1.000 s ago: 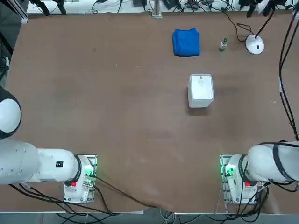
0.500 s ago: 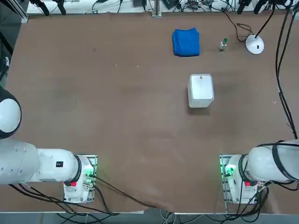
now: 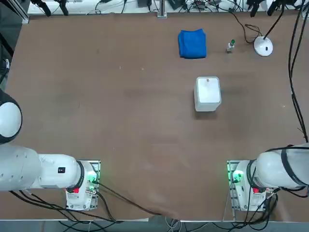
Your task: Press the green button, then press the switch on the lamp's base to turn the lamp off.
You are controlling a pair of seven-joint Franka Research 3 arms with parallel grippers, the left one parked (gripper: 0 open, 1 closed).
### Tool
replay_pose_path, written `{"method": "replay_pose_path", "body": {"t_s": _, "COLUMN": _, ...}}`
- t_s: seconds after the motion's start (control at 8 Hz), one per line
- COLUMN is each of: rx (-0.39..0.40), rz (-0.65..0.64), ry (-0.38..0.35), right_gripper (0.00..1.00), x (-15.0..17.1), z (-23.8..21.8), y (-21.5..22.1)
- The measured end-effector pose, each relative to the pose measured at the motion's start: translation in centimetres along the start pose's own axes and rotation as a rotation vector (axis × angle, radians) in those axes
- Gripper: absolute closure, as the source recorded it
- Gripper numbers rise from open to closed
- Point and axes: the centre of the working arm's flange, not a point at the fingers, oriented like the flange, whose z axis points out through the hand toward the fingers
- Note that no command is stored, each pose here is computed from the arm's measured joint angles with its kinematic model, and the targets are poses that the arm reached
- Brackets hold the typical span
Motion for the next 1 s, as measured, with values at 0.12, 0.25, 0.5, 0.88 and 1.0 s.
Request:
{"method": "replay_pose_path", "body": {"t_s": 0.12, "rx": 0.000, "rz": 0.009, "ry": 0.000, "right_gripper": 0.00, "x": 0.0, "z": -0.1, "y": 0.6}}
{"method": "replay_pose_path", "body": {"t_s": 0.25, "rx": -0.002, "rz": 0.015, "ry": 0.001, "right_gripper": 0.00, "x": 0.0, "z": -0.1, "y": 1.0}}
{"method": "replay_pose_path", "body": {"t_s": 0.5, "rx": -0.004, "rz": 0.033, "ry": 0.007, "right_gripper": 0.00, "x": -0.4, "z": -0.6, "y": 2.1}}
{"method": "replay_pose_path", "body": {"t_s": 0.88, "rx": -0.008, "rz": 0.036, "ry": 0.010, "right_gripper": 0.00, "x": -1.9, "z": -0.7, "y": 2.1}}
{"method": "replay_pose_path", "body": {"t_s": 1.0, "rx": -0.008, "rz": 0.042, "ry": 0.009, "right_gripper": 0.00, "x": -2.4, "z": -0.8, "y": 2.4}}
